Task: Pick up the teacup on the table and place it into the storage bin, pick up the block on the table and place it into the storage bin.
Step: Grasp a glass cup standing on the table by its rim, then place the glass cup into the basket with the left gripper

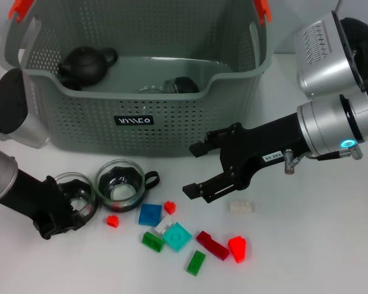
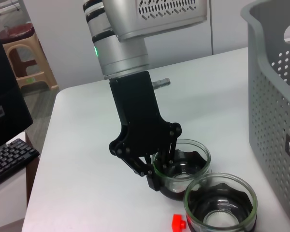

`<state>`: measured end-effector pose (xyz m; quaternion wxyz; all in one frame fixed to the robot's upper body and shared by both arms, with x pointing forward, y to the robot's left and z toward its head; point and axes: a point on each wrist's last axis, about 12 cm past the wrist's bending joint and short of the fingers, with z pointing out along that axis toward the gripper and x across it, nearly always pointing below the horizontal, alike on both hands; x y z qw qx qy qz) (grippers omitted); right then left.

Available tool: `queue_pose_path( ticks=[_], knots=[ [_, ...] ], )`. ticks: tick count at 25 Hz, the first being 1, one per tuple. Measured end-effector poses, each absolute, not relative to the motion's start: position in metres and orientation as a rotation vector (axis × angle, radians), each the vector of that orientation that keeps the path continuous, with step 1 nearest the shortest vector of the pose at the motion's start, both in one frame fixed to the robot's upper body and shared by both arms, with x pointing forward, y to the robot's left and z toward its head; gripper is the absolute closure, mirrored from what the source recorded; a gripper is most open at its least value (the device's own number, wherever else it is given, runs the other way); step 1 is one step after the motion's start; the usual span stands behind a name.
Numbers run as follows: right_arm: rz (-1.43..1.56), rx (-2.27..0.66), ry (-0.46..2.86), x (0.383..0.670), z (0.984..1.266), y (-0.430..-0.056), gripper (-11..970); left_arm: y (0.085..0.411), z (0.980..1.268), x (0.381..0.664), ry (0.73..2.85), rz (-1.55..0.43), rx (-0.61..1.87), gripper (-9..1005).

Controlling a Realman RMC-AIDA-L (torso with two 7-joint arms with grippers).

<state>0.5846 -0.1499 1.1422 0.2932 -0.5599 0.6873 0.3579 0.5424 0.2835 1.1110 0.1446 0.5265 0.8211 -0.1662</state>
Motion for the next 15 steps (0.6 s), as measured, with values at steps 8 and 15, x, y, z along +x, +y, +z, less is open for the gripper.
queue_pose_path(
  ticks=[8, 15],
  knots=[
    [0.955, -1.484, 1.833, 0.585, 1.142, -0.151, 30, 0.286, 1.122, 0.540, 2.359, -0.528, 1.519, 938],
    [0.957, -1.476, 1.838, 0.584, 1.141, -0.154, 30, 0.305, 1.154, 0.533, 2.289, -0.715, 1.396, 937]
  ],
)
